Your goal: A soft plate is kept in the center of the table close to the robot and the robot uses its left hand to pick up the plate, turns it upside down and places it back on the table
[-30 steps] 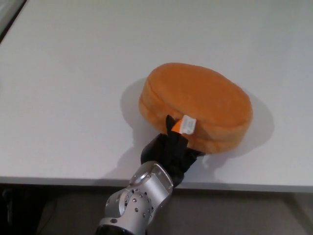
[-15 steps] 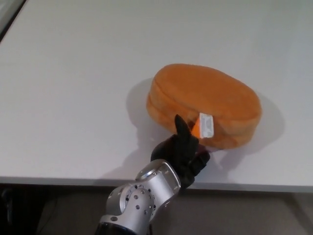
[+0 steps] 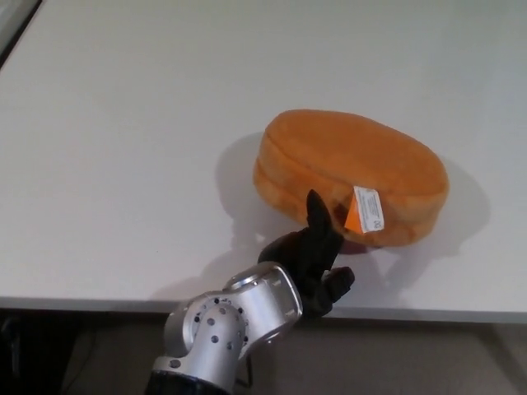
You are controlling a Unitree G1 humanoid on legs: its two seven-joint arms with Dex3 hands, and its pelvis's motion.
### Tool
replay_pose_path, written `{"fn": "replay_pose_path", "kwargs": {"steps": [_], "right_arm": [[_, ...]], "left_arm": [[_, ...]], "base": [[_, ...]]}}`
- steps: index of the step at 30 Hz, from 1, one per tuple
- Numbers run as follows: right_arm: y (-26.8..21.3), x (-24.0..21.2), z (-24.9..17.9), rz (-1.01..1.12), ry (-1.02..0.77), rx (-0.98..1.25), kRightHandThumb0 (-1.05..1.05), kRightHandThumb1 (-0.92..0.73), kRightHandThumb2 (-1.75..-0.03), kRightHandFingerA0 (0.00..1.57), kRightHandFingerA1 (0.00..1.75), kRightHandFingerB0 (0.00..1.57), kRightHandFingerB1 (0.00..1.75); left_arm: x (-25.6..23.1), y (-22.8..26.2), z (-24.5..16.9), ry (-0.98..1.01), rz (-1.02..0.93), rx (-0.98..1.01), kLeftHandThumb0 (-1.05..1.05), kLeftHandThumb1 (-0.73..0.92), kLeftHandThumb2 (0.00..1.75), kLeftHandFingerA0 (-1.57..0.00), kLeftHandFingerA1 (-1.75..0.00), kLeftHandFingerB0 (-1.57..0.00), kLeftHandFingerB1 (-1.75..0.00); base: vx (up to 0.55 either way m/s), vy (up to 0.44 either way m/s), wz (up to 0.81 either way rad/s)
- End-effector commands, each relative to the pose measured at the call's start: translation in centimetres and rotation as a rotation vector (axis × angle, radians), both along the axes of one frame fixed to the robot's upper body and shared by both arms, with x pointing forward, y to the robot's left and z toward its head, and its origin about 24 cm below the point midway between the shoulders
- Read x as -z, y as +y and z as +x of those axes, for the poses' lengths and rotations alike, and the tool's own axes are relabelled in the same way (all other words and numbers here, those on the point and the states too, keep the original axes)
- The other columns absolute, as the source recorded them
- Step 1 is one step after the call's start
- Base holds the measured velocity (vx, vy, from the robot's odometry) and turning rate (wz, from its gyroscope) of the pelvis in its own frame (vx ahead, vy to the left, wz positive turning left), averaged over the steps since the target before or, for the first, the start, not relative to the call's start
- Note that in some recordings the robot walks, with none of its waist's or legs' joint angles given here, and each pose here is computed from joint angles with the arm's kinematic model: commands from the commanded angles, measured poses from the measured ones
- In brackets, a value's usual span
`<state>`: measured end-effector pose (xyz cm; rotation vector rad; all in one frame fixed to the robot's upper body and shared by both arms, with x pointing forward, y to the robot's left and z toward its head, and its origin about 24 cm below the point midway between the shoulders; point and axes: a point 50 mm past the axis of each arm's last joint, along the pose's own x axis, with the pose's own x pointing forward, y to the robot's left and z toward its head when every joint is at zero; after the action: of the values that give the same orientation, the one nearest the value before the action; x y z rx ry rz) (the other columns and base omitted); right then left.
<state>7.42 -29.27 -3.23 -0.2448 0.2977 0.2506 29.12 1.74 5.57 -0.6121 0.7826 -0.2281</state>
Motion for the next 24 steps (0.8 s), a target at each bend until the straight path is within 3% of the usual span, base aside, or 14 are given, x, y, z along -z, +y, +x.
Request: {"fn": "replay_pose_path", "kwargs": {"steps": [1,2,3,4,5,6,7,10,11,16,17,18,19,24], "right_arm": [[-0.6,-0.3,-0.1,-0.007,0.023,0.001,-0.76,-0.78,-0.64,0.53,0.44,0.36,0.33],[-0.7,-0.5,0.0,-0.021,0.016,-0.005,-0.8,-0.67,-1.01,0.46,0.56,0.28,0.47],[-0.7,-0.6,0.0,-0.026,0.013,-0.007,-0.8,-0.67,-1.01,0.46,0.56,0.28,0.47],[-0.7,-0.6,0.1,-0.019,0.018,-0.005,-0.74,-0.78,-0.65,0.5,0.45,0.34,0.33],[-0.7,-0.6,0.1,-0.008,0.025,-0.002,-0.74,-0.78,-0.65,0.5,0.45,0.34,0.33],[-0.7,-0.6,0.2,-0.011,0.023,-0.005,-0.79,-0.66,-1.0,0.45,0.56,0.28,0.48],[-0.7,-0.6,0.2,-0.006,0.024,-0.005,-0.74,-0.78,-0.64,0.52,0.44,0.35,0.34],[-0.8,-0.6,0.0,0.006,0.025,0.002,-0.75,-0.77,-0.63,0.52,0.45,0.35,0.34],[-0.8,-0.7,0.1,0.003,0.022,0.001,-0.75,-0.78,-0.64,0.53,0.45,0.34,0.33],[-0.9,-0.6,0.4,-0.001,0.016,-0.007,-0.74,-0.79,-0.65,0.51,0.44,0.33,0.32],[-0.9,-0.6,0.4,0.006,0.015,-0.004,-0.76,-0.63,-1.0,0.44,0.56,0.26,0.47],[-0.8,-0.6,0.5,0.013,0.015,-0.001,-0.76,-0.63,-1.0,0.44,0.56,0.26,0.47],[-0.8,-0.6,0.4,0.02,0.012,0.0,-0.74,-0.77,-0.64,0.54,0.44,0.34,0.33],[-0.6,-0.6,0.3,0.011,0.012,-0.001,-0.75,-0.78,-0.64,0.54,0.45,0.35,0.33]], "left_arm": [[1.6,1.0,-1.3,0.085,0.177,0.138,-1.01,0.92,0.76,0.0,0.0,0.0,0.0],[1.9,1.1,-1.8,0.084,0.214,0.215,-1.05,0.82,1.14,0.0,-0.23,0.0,0.0],[2.0,1.1,-2.0,0.084,0.227,0.245,-1.05,0.82,1.14,0.0,-0.23,0.0,0.0],[2.1,1.2,-2.3,0.073,0.231,0.292,-1.04,0.85,0.92,0.0,0.0,0.0,0.0],[2.3,1.3,-2.8,0.062,0.235,0.363,-1.04,0.85,0.92,0.0,0.0,0.0,0.0],[2.3,1.3,-3.1,0.055,0.232,0.383,-1.05,0.82,1.15,0.0,-0.24,0.0,0.0],[2.3,1.4,-3.7,0.036,0.23,0.425,-1.01,0.79,1.12,0.0,-0.19,0.0,0.0],[2.2,1.8,-5.1,0.0,0.204,0.507,-1.02,0.79,1.13,0.0,-0.18,0.0,0.0],[1.8,2.0,-6.0,-0.038,0.2,0.517,-1.05,0.92,0.76,0.0,0.0,0.0,0.0],[0.1,2.5,-9.2,-0.133,0.15,0.541,-1.05,0.92,0.71,0.0,0.0,0.0,0.0],[-0.1,2.6,-9.5,-0.141,0.142,0.543,-1.05,0.71,1.16,0.0,-0.18,0.0,0.0],[-0.3,2.8,-9.7,-0.146,0.135,0.544,-1.05,0.71,1.16,0.0,-0.18,0.0,0.0],[-0.8,3.1,-10.3,-0.158,0.125,0.553,-1.05,0.7,1.17,0.0,-0.17,0.0,0.0],[-2.1,4.7,-12.5,-0.226,0.087,0.59,-1.05,0.73,1.19,0.0,-0.18,0.0,0.0]], "base": [[0.0,0.0,0.0],[0.0,0.0,0.0],[0.0,0.0,0.0],[0.0,0.0,0.0],[0.0,0.0,0.0],[0.0,0.0,0.0],[0.0,0.0,0.0],[0.0,0.0,0.0],[0.0,0.0,0.0],[0.0,0.0,0.0],[0.0,0.0,0.0],[0.0,0.0,0.0],[0.0,0.0,0.0],[0.0,0.0,0.0]]}}
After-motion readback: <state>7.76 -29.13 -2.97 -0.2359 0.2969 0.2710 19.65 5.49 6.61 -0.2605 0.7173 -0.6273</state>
